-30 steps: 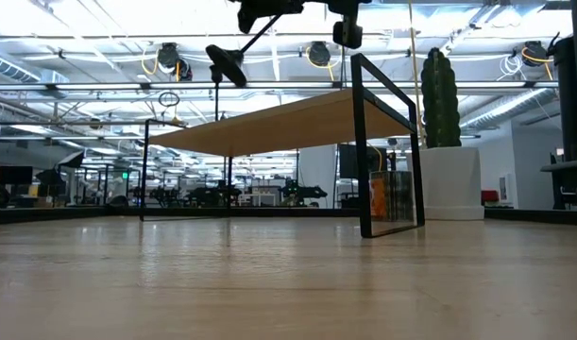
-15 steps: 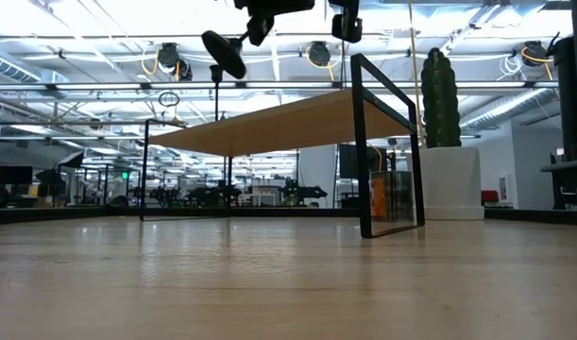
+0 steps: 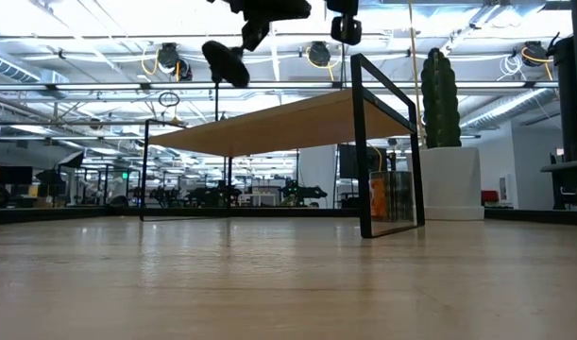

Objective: Pick & Place candle stick holders
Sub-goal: Put the top candle holder on the shelf

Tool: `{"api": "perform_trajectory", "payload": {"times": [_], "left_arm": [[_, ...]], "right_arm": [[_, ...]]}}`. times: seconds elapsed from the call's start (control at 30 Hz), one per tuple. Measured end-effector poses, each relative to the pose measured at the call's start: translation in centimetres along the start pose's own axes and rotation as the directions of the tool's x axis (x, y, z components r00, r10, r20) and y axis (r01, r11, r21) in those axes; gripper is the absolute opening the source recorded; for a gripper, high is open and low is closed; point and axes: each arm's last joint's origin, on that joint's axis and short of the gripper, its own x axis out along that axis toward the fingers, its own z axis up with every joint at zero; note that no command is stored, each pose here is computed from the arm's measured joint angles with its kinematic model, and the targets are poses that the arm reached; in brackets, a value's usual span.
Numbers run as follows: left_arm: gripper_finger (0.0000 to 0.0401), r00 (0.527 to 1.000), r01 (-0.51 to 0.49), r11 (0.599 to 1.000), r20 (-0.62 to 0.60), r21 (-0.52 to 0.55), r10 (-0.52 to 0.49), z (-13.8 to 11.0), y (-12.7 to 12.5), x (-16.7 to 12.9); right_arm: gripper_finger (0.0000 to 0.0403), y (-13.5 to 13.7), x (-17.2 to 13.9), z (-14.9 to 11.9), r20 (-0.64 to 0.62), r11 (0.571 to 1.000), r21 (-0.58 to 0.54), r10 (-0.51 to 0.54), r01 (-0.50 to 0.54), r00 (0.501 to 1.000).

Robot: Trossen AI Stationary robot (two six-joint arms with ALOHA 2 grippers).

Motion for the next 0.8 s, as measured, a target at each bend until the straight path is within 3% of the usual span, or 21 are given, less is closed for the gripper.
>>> {"api": "perform_trajectory", "payload": {"times": [0.27,0.53,0.67,0.8], "left_arm": [[0.0020,0.999,-0.037,0.999,-0.032,-0.021,0.036,-0.3,0.1,-0.2],[0.0020,0.977,-0.208,0.977,-0.058,-0.036,0.206,-0.3,0.0,-3.2],[0.0020,0.927,-0.373,0.926,0.008,-0.056,0.374,0.4,-0.1,-5.6],[0.0020,0.813,-0.569,0.818,0.090,-0.090,0.575,1.0,0.0,-7.8]], "right_arm": [[0.0122,0.0,0.0,0.0,0.000,1.000,-0.001,0.000,0.000,1.000],[0.0136,0.2,-1.1,0.3,0.030,1.000,-0.014,0.008,-0.008,1.000],[0.0131,0.4,-1.7,0.3,0.042,1.000,-0.021,0.005,-0.004,0.999],[0.0128,0.6,-2.0,0.2,0.049,0.999,-0.049,0.007,-0.005,0.999]]}}
